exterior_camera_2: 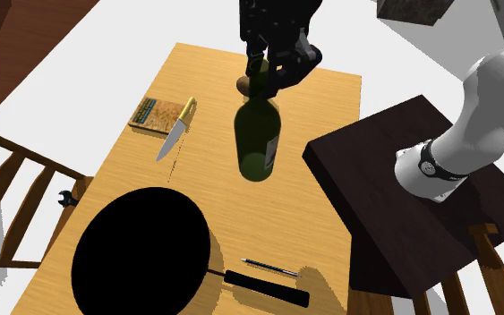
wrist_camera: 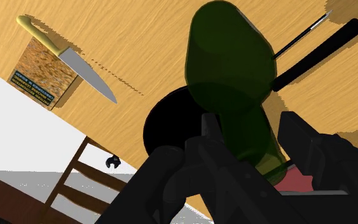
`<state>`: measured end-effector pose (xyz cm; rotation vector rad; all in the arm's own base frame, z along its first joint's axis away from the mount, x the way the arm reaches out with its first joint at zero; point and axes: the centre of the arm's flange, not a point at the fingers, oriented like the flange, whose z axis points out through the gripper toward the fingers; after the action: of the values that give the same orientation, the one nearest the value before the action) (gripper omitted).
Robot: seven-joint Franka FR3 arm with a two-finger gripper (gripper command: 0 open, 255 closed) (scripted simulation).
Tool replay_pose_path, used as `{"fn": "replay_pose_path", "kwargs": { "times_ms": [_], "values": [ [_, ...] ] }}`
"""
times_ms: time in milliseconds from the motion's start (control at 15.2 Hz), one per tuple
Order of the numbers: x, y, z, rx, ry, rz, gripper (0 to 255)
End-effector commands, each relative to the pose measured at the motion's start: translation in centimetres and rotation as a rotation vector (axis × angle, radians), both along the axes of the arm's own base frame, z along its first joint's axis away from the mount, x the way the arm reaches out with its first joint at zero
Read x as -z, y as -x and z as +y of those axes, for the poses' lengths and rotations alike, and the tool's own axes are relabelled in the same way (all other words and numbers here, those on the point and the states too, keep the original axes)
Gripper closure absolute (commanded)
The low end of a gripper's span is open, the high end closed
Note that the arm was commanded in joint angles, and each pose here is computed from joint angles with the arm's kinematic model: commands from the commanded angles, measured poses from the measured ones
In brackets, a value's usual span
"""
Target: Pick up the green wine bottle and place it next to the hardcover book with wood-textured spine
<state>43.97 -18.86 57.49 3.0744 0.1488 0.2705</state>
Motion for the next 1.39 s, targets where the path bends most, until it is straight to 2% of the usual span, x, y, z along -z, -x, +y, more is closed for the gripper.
{"fn": "replay_pose_path", "kwargs": {
  "times_ms": [0,1320],
  "values": [
    [-1.2,0.0,0.0,0.000,0.000,0.000,255],
    [-11.8,0.0,0.0,0.000,0.000,0.000,255]
  ]
}}
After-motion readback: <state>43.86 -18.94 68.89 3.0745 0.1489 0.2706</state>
